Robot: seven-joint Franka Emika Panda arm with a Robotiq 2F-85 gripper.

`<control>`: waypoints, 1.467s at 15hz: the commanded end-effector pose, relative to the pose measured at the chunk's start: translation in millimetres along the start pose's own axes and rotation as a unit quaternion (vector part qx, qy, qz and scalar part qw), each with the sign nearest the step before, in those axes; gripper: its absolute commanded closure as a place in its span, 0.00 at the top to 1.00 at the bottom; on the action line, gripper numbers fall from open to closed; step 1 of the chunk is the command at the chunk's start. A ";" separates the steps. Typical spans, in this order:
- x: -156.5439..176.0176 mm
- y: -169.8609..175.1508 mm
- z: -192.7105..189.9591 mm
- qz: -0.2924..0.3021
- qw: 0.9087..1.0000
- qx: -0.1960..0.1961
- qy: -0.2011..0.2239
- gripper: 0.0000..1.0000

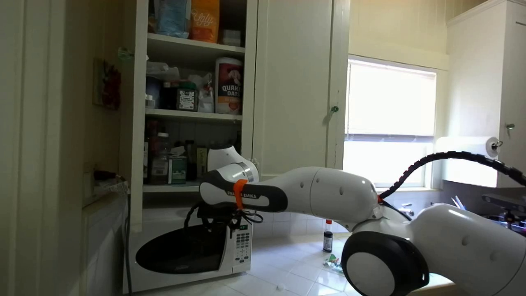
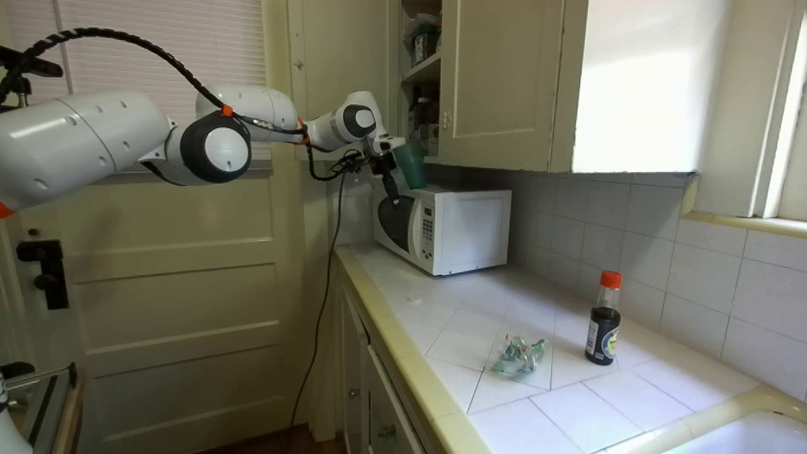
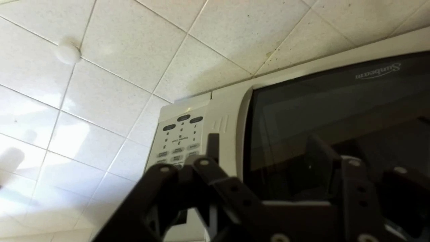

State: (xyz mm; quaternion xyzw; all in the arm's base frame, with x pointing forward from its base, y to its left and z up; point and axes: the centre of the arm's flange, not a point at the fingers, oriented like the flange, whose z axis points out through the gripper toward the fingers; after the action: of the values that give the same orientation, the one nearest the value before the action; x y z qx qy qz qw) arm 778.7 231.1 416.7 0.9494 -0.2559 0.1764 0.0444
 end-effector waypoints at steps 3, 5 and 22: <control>-40.9 54.1 -12.2 -0.023 0.994 0.070 0.078 0.98; -26.1 49.0 -38.6 -0.057 0.989 0.075 0.117 1.00; -1.9 -25.4 -109.7 -0.060 0.992 -0.079 0.084 1.00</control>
State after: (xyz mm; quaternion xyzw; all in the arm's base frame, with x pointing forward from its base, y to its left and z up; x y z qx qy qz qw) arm 737.9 274.2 519.5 0.9388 -0.1917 0.2556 0.1292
